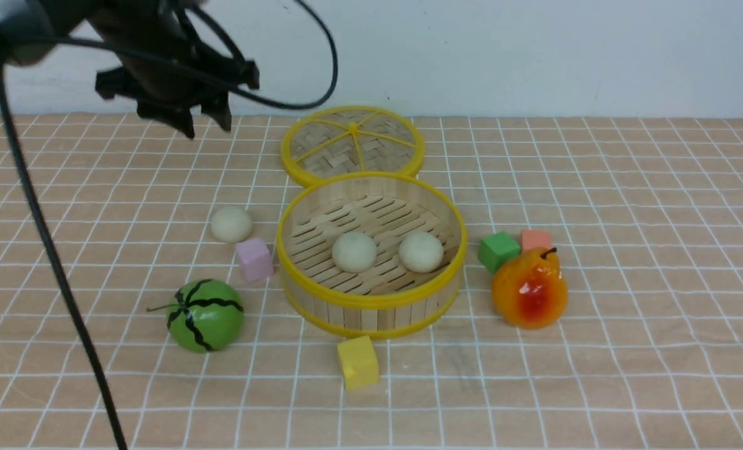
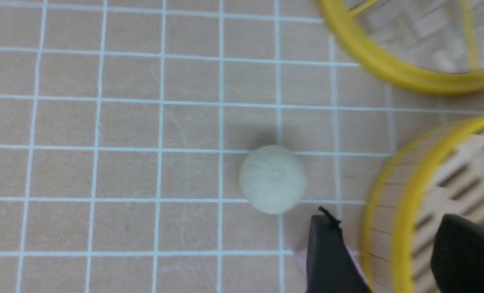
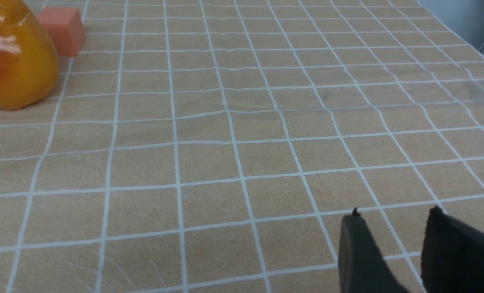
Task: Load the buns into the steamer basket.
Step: Use the left arm to grab a steamed stuffed bun, then use the left arm to put the steamed stuffed bun into the steamer
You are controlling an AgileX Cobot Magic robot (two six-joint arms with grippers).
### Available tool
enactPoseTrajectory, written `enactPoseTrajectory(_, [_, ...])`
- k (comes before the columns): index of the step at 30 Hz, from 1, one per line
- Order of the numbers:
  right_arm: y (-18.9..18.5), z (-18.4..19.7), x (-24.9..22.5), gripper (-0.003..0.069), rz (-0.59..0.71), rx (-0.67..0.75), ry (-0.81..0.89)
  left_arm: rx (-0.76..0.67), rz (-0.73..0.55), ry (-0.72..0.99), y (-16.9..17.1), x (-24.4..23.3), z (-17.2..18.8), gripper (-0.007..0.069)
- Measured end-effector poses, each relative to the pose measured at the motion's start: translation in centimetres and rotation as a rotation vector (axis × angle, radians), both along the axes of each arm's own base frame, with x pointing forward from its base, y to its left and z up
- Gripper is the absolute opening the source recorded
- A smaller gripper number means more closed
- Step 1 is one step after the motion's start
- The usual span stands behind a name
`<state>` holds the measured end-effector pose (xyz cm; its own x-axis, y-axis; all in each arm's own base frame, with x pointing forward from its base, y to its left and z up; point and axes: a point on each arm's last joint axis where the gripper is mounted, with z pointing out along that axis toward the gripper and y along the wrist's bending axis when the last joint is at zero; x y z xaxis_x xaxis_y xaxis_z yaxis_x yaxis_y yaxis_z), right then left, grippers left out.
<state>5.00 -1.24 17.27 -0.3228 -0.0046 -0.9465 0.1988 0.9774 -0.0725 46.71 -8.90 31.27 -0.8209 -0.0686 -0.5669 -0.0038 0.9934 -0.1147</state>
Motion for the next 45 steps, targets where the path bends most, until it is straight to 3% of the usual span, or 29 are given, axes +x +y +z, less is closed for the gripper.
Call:
enactPoseTrajectory(6, [0.0, 0.0, 0.0, 0.0241, 0.0, 0.0, 0.0, 0.04, 0.005, 0.083, -0.1, 2.4, -6.4, 0.0321])
enactPoseTrajectory(12, [0.0, 0.0, 0.0, 0.0241, 0.0, 0.0, 0.0, 0.078, 0.013, 0.114, 0.0, 3.5, -9.8, 0.0321])
enactPoseTrajectory(18, [0.0, 0.0, 0.0, 0.0241, 0.0, 0.0, 0.0, 0.074, 0.009, 0.096, -0.2, 4.1, -11.1, 0.0318])
enactPoseTrajectory(22, [0.0, 0.0, 0.0, 0.0241, 0.0, 0.0, 0.0, 0.073, 0.008, 0.092, -0.2, 4.4, -11.6, 0.0237])
enactPoseTrajectory(28, [0.0, 0.0, 0.0, 0.0241, 0.0, 0.0, 0.0, 0.064, 0.012, 0.125, -0.3, 4.1, -11.8, -0.0004])
enactPoseTrajectory(33, [0.0, 0.0, 0.0, 0.0241, 0.0, 0.0, 0.0, 0.033, 0.02, 0.15, -0.5, 3.6, -11.0, -0.0013])
enactPoseTrajectory(37, [0.0, 0.0, 0.0, 0.0241, 0.0, 0.0, 0.0, 0.014, -0.003, 0.113, -1.7, 2.4, -7.5, -0.0013])
enactPoseTrajectory(40, [0.0, 0.0, 0.0, 0.0241, 0.0, 0.0, 0.0, -0.004, -0.072, 0.007, -4.8, 0.8, -3.6, -0.0013])
enactPoseTrajectory(45, [0.0, 0.0, 0.0, 0.0241, 0.0, 0.0, 0.0, -0.014, -0.15, -0.063, -8.4, -0.1, -2.6, -0.0013])
